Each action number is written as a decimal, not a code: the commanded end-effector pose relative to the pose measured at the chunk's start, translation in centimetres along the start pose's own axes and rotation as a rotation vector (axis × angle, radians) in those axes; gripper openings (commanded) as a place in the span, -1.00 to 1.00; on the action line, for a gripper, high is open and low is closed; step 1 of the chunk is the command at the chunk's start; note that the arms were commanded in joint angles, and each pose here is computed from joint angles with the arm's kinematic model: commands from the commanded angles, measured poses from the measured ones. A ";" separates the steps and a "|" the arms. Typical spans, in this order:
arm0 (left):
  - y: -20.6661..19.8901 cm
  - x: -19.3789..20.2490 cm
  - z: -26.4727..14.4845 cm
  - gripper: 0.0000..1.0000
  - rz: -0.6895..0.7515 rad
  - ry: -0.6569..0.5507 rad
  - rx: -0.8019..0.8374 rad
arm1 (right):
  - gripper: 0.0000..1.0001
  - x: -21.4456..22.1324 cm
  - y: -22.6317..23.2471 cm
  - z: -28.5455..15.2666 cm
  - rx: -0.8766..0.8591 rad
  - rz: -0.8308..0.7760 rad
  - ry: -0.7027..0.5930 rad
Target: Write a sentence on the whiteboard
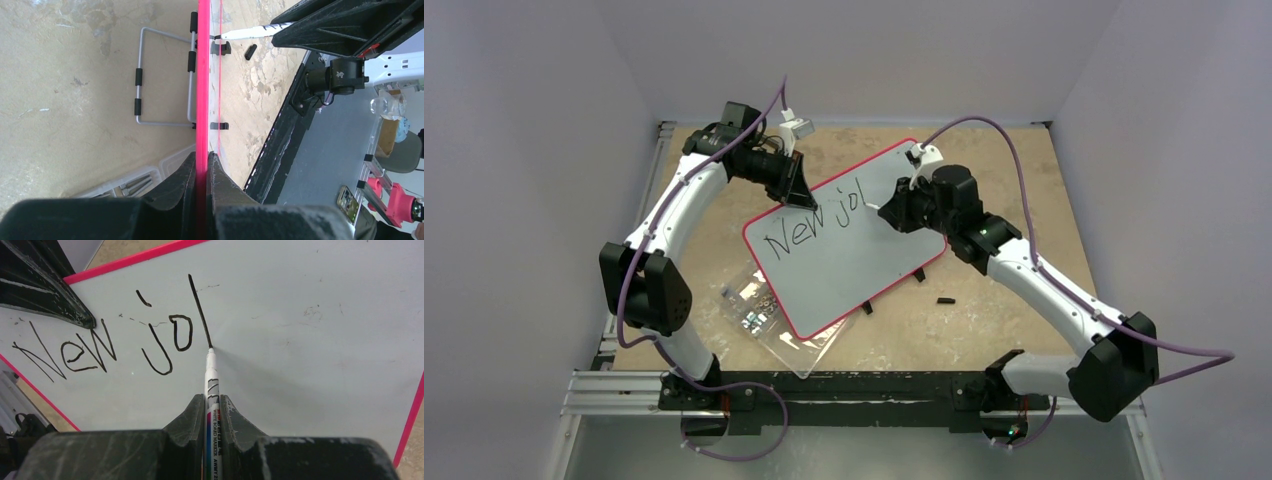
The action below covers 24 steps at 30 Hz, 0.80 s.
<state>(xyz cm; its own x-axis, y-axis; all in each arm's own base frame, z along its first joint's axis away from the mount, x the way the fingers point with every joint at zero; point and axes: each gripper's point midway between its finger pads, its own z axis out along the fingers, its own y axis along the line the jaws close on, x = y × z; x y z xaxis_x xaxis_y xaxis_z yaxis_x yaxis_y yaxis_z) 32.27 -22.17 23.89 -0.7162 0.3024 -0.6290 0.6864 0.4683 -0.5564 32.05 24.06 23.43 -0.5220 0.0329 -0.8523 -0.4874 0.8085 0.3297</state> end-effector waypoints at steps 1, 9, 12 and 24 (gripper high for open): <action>-1.3 -1.5 -1.2 -1.00 0.099 -0.054 -0.010 | -1.00 0.3 0.0 -0.4 -0.006 0.004 0.000; -1.3 -1.5 -1.2 -1.00 0.099 -0.055 -0.009 | -1.00 -1.6 0.7 -0.3 -0.022 0.001 -0.030; -1.3 -1.5 -1.2 -1.00 0.099 -0.055 -0.008 | -1.00 -2.6 1.0 -0.1 -0.028 -0.001 -0.043; -1.4 -1.4 -1.2 -1.00 0.098 -0.054 -0.007 | -1.00 -5.5 0.6 0.3 0.030 0.002 -0.093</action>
<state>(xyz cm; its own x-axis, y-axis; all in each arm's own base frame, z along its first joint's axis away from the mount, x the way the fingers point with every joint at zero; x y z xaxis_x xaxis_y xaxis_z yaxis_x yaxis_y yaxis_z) 32.27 -22.17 23.91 -0.7157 0.3022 -0.6296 0.6868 0.4679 -0.5562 33.45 24.96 25.71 -0.5101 0.0446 -0.8590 -0.4919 0.8041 0.3339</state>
